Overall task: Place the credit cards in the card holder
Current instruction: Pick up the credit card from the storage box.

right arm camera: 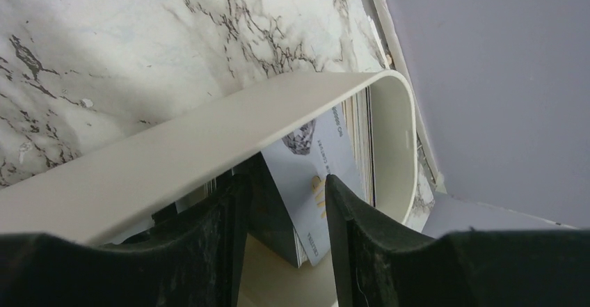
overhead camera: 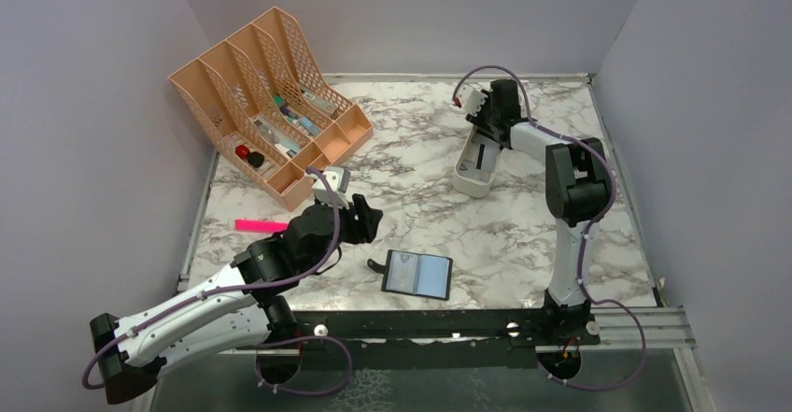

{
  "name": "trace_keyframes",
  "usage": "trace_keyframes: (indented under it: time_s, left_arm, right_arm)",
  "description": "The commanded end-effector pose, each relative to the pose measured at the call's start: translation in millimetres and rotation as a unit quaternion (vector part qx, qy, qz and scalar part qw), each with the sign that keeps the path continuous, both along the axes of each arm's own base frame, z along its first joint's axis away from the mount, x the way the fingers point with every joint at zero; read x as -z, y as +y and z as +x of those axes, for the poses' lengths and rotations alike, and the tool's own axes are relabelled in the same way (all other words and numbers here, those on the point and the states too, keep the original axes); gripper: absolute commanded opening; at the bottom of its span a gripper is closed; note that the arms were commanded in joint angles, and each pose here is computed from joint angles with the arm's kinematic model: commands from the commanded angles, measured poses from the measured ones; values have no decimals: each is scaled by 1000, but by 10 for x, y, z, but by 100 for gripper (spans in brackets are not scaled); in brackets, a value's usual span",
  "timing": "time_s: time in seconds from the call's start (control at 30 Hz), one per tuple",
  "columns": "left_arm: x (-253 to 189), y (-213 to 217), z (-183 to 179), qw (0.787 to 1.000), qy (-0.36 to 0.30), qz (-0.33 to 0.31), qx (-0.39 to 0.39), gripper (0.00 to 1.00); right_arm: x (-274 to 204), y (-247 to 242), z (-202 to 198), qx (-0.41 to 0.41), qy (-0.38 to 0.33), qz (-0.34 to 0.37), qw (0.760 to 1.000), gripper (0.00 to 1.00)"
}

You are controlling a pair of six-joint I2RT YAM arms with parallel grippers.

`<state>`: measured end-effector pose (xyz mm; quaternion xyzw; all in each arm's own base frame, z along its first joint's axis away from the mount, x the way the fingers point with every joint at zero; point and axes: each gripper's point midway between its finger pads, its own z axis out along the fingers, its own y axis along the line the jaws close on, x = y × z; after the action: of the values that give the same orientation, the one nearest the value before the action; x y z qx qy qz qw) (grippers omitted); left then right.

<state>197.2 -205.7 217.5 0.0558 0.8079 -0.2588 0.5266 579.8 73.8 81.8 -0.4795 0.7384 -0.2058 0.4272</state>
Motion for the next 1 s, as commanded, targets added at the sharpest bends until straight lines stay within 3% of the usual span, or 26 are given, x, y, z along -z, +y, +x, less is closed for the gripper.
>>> trace_keyframes:
  time_s: [0.0, 0.43, 0.63, 0.87, 0.97]
  left_arm:
    - [-19, 75, 34, 1000, -11, 5, -14, 59]
    - [57, 46, 14, 1000, -2, 7, -7, 59]
    - [55, 63, -5, 1000, -2, 1, -7, 59]
    - [70, 59, -15, 1000, 0, 0, -5, 59]
    - [65, 67, -19, 1000, 0, -1, -5, 59]
  right_arm:
    - [123, 24, 99, -6, 3, 3, 1000, 47]
    - [-141, 86, -40, -10, 6, 35, 999, 16]
    - [-209, 82, -117, -5, 10, 43, 999, 14]
    - [-164, 91, -173, -6, 28, 47, 998, 19]
    - [-133, 95, -194, -6, 34, 48, 998, 12]
